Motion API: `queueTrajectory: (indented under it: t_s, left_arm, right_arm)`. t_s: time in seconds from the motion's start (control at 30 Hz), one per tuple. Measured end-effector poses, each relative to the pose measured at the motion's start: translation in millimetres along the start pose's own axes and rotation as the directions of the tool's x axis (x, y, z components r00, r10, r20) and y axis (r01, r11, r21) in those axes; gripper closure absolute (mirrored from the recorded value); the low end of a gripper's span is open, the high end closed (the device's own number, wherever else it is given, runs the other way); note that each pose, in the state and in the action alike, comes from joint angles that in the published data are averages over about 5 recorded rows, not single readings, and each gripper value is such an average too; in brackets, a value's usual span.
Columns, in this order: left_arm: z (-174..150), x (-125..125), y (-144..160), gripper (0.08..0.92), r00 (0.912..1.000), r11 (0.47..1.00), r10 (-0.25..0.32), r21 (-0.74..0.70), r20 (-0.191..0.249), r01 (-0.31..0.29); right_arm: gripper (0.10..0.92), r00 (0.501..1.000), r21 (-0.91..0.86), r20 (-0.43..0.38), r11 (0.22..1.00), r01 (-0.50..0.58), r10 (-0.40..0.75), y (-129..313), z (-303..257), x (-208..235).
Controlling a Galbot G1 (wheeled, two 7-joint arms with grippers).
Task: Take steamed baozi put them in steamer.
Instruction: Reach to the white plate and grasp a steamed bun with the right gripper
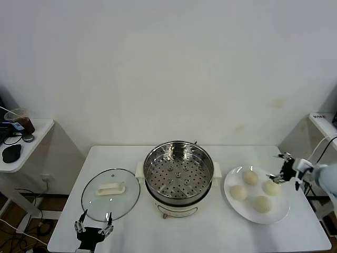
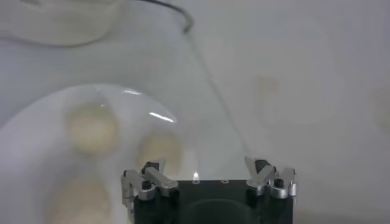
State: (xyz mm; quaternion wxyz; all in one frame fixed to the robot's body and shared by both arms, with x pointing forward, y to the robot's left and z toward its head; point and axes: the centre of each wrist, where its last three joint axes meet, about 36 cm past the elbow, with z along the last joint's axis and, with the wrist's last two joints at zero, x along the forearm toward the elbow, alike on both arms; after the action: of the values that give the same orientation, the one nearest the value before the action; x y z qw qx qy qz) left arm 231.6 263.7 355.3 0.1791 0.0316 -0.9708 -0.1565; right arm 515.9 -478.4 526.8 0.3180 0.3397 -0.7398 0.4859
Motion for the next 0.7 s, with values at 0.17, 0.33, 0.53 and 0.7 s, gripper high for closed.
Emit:
queueTrajectory:
  t_s: [0.17,0.33,0.53,0.7]
  left_arm:
    - [-1,-1,1,0.177,1.0,1.0,-0.01,0.006,0.001,0.01]
    - [-1,-1,1,0.177,0.9999,1.0,-0.017,0.009,0.0,0.017]
    - [1,-2,1,0.177,0.9998,1.0,-0.021,0.012,-0.006,0.021]
    - [2,-1,-1,0.177,0.9997,1.0,-0.021,0.017,-0.008,0.021]
  right_arm:
    - [0.2,0.987,0.108,-0.054,0.982,0.155,-0.15,-25,-8,-31]
    - [0.2,0.963,0.167,-0.108,0.95,0.263,-0.247,-44,-13,-62]
    - [0.2,0.942,0.216,-0.147,0.92,0.327,-0.301,-62,-20,-94]
    - [0.2,0.93,0.254,-0.174,0.898,0.359,-0.323,-72,-29,-116]
